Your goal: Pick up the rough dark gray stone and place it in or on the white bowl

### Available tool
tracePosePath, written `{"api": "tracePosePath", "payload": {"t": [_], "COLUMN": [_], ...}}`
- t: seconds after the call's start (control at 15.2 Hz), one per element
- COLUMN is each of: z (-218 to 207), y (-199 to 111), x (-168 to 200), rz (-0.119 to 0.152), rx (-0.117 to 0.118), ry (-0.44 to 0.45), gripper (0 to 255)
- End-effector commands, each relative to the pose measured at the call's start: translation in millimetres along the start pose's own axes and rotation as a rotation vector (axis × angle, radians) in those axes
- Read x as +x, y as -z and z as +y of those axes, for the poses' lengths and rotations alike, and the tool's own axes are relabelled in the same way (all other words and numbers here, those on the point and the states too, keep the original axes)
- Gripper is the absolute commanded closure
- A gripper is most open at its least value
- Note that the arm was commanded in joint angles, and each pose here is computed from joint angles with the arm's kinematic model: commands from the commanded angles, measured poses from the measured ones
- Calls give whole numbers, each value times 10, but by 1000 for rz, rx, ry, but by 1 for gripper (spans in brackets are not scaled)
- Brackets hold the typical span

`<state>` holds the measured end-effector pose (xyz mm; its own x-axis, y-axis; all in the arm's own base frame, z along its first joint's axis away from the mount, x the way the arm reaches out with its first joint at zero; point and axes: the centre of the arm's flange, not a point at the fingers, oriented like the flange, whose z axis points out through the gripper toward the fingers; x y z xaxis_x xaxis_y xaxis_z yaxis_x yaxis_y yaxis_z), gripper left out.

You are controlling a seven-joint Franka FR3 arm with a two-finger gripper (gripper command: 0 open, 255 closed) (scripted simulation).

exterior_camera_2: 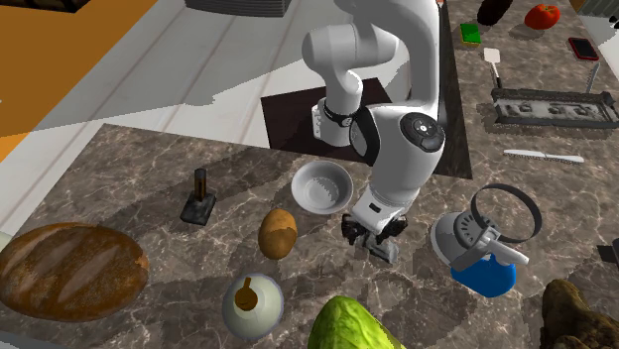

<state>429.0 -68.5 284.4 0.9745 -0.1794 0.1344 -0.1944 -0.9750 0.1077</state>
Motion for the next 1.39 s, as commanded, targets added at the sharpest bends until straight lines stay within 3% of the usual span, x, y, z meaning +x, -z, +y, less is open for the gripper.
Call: {"api": "tracePosePath", "payload": {"t": [0.0, 0.07, 0.13, 0.26, 0.79, 1.32], "z": [-62, -43, -43, -5, -84, -84], "y": [-31, -3, -3, -152, -534, -534], "x": [129, 60, 60, 222, 136, 136], "rz": [-41, -28, -28, -146, -147, -147], "rx": [102, 38, 38, 263, 264, 264], "ry": [479, 78, 78, 629, 631, 631], "gripper": [0, 0, 0, 0, 0, 0]}}
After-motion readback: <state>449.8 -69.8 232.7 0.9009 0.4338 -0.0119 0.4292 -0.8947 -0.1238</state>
